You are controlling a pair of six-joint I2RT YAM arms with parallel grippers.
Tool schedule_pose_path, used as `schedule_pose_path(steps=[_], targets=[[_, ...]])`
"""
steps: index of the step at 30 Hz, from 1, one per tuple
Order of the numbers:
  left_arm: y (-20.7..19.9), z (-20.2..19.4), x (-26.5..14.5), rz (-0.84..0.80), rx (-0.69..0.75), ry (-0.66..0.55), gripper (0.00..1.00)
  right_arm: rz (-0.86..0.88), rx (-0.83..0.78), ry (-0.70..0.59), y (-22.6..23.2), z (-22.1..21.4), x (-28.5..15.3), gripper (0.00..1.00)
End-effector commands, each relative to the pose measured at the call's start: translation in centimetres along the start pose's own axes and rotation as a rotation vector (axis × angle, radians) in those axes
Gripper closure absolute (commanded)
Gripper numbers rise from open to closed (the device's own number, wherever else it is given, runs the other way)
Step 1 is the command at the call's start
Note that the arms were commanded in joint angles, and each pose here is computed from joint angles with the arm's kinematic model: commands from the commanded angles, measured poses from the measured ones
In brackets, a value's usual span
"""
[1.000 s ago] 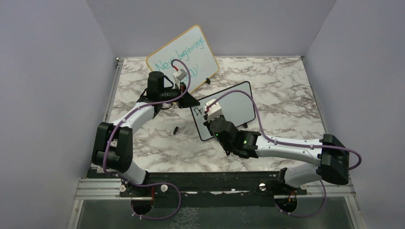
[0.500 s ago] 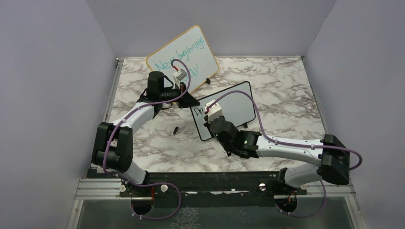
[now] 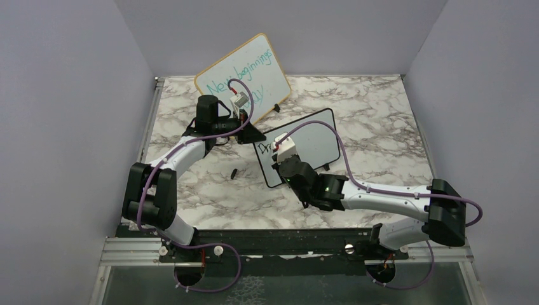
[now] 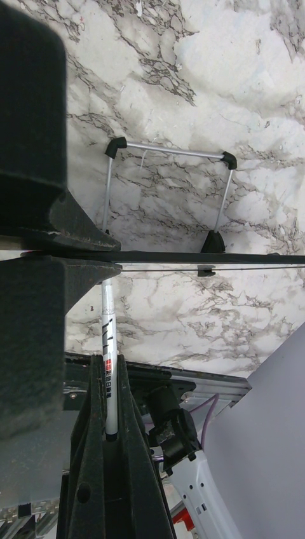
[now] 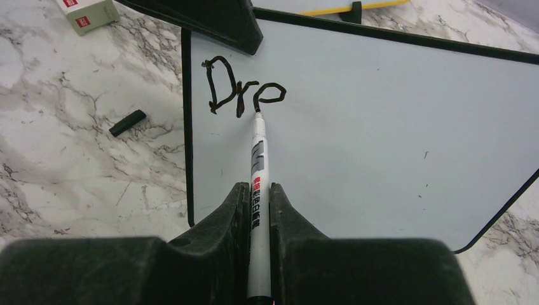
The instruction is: Write a sentence on the whiteboard
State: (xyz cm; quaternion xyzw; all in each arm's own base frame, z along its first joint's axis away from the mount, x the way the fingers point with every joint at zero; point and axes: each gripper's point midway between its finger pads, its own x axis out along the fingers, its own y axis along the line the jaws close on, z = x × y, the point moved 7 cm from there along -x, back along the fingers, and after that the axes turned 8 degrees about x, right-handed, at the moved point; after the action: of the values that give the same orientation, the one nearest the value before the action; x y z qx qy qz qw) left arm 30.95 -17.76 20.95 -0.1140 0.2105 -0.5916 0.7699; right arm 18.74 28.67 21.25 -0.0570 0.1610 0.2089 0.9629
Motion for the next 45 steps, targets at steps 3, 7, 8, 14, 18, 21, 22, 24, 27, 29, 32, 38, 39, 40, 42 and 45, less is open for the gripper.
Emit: schedule_pose_path(steps=[3, 7, 8, 14, 18, 21, 22, 24, 27, 29, 32, 38, 39, 40, 42, 45], targets=[[0.0, -0.9, 0.2, -0.019, -0.031, 0.023, 1.00, -0.052, -0.013, 0.011, -1.1, -0.4, -0.1, 1.00], [0.0, -1.0, 0.2, -0.019, -0.031, 0.024, 1.00, -0.052, -0.014, 0.012, -1.1, -0.4, -0.1, 1.00], [0.0, -1.0, 0.2, -0.019, -0.031, 0.024, 1.00, -0.052, -0.016, 0.012, -1.1, -0.4, -0.2, 1.00], [0.0, -1.0, 0.2, -0.018, -0.031, 0.024, 1.00, -0.059, -0.017, 0.009, -1.3, -0.2, -0.2, 1.00], [0.0, -1.0, 0.2, -0.019, -0.030, 0.024, 1.00, -0.066, -0.023, 0.013, -1.3, -0.3, -0.3, 1.00], [0.0, -1.0, 0.2, -0.021, -0.031, 0.024, 1.00, -0.072, -0.025, 0.010, -1.5, -0.3, -0.3, 1.00], [0.0, -1.0, 0.2, -0.020, -0.030, 0.024, 1.00, -0.075, -0.024, 0.009, -1.5, -0.2, -0.3, 1.00], [0.0, -1.0, 0.2, -0.022, -0.031, 0.024, 1.00, -0.077, -0.023, 0.004, -1.5, -0.2, -0.3, 1.00], [0.0, -1.0, 0.2, -0.023, -0.032, 0.025, 1.00, -0.088, -0.022, -0.003, -1.6, -0.2, -0.2, 1.00], [-0.1, -0.9, 0.2, -0.023, -0.030, 0.024, 1.00, -0.090, -0.022, -0.005, -1.6, -0.2, -0.2, 1.00], [-0.1, -0.9, 0.2, -0.024, -0.030, 0.024, 1.00, -0.086, -0.017, -0.018, -1.6, 0.1, -0.2, 1.00], [-0.1, -0.9, 0.2, -0.024, -0.030, 0.024, 1.00, -0.073, -0.005, -0.043, -1.2, 0.7, 0.0, 1.00], [-0.1, -1.0, 0.2, -0.024, -0.031, 0.024, 1.00, -0.070, 0.001, -0.049, -1.2, 0.9, -0.1, 1.00], [-0.1, -0.9, 0.2, -0.024, -0.030, 0.024, 1.00, -0.070, 0.005, -0.055, -1.3, 0.9, -0.1, 1.00], [-0.1, -0.9, 0.2, -0.023, -0.028, 0.023, 1.00, -0.064, 0.011, -0.064, -1.4, 1.0, -0.3, 1.00], [-0.1, -0.9, 0.2, -0.022, -0.028, 0.025, 1.00, -0.046, 0.010, -0.078, -1.5, 1.2, -0.6, 1.00]])
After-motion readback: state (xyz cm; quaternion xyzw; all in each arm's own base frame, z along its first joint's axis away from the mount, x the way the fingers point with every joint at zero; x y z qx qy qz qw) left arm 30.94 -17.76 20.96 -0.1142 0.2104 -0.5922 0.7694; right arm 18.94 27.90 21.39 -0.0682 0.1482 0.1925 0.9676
